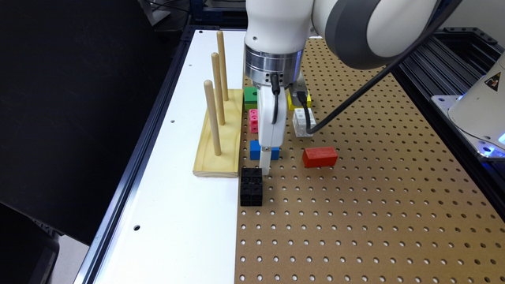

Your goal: Pick up narrow blue stick.

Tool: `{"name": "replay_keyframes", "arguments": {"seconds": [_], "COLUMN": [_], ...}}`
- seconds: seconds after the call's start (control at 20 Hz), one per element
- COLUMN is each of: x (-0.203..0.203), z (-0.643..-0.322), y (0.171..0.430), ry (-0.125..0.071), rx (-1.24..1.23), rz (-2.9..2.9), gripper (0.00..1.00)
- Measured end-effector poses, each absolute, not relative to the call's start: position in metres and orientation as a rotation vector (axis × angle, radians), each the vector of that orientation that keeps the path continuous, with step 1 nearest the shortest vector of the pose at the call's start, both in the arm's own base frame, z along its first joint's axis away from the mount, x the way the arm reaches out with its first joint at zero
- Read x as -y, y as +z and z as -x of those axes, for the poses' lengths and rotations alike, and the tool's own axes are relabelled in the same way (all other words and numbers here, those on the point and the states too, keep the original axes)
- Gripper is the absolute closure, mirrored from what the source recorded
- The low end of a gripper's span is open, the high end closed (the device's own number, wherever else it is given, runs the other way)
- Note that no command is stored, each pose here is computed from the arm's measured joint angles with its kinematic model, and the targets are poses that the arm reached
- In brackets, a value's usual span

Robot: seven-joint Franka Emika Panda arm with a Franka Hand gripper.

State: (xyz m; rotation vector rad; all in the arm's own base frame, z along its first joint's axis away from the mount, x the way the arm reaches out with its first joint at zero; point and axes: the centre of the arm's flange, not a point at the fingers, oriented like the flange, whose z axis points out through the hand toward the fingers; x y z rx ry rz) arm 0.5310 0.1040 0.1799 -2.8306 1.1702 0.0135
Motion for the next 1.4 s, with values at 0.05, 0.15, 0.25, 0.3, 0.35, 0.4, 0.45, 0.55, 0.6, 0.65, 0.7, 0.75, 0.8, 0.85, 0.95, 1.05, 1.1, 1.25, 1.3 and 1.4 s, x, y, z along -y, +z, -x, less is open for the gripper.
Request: {"name": "replay_keyframes", "arguments": {"seconds": [0.05, 0.15, 0.25, 0.3, 0.35, 0.4, 0.45, 0.55, 0.6, 0.65, 0.7, 0.75, 0.8, 0.85, 0.95, 1.05, 1.1, 1.25, 1.3, 1.4], "x": [-0.1037, -0.1029, -0.1021, -0.1022, -0.1022, -0.1022, -0.1023, -0.1023, -0.1023, -0.1023, -0.1023, -0.1022, -0.1022, -0.1022, -0.1022, -0.1022, -0.1022, -0.1022, -0.1021, -0.1021], "z": [-0.5310, -0.5312, -0.5311, -0.5310, -0.5310, -0.5310, -0.5308, -0.5308, -0.5308, -0.5308, -0.5308, -0.5307, -0.5307, -0.5307, -0.5307, -0.5307, -0.5307, -0.5307, -0.5307, -0.5310], "y": [0.1799, 0.1798, 0.1778, 0.1778, 0.1778, 0.1778, 0.1778, 0.1778, 0.1778, 0.1778, 0.1778, 0.1777, 0.1777, 0.1777, 0.1777, 0.1777, 0.1777, 0.1778, 0.1778, 0.1793], "ry": [0.013, 0.013, 0.016, 0.017, 0.017, 0.017, 0.018, 0.018, 0.018, 0.018, 0.018, 0.018, 0.018, 0.018, 0.018, 0.018, 0.018, 0.018, 0.018, 0.016], "rx": [-1.171, -1.173, -1.174, -1.174, -1.174, -1.174, -1.174, -1.174, -1.174, -1.174, -1.174, -1.174, -1.174, -1.174, -1.174, -1.173, -1.173, -1.173, -1.174, -1.173], "rz": [2.831, 2.830, 2.832, 2.832, 2.832, 2.832, 2.833, 2.833, 2.833, 2.833, 2.833, 2.833, 2.833, 2.833, 2.833, 2.833, 2.833, 2.833, 2.834, 2.833], "gripper": [0.00, 0.00, 0.00, 0.00, 0.00, 0.00, 1.00, 1.00, 1.00, 1.00, 1.00, 1.00, 1.00, 1.00, 1.00, 1.00, 1.00, 1.00, 1.00, 1.00]}}
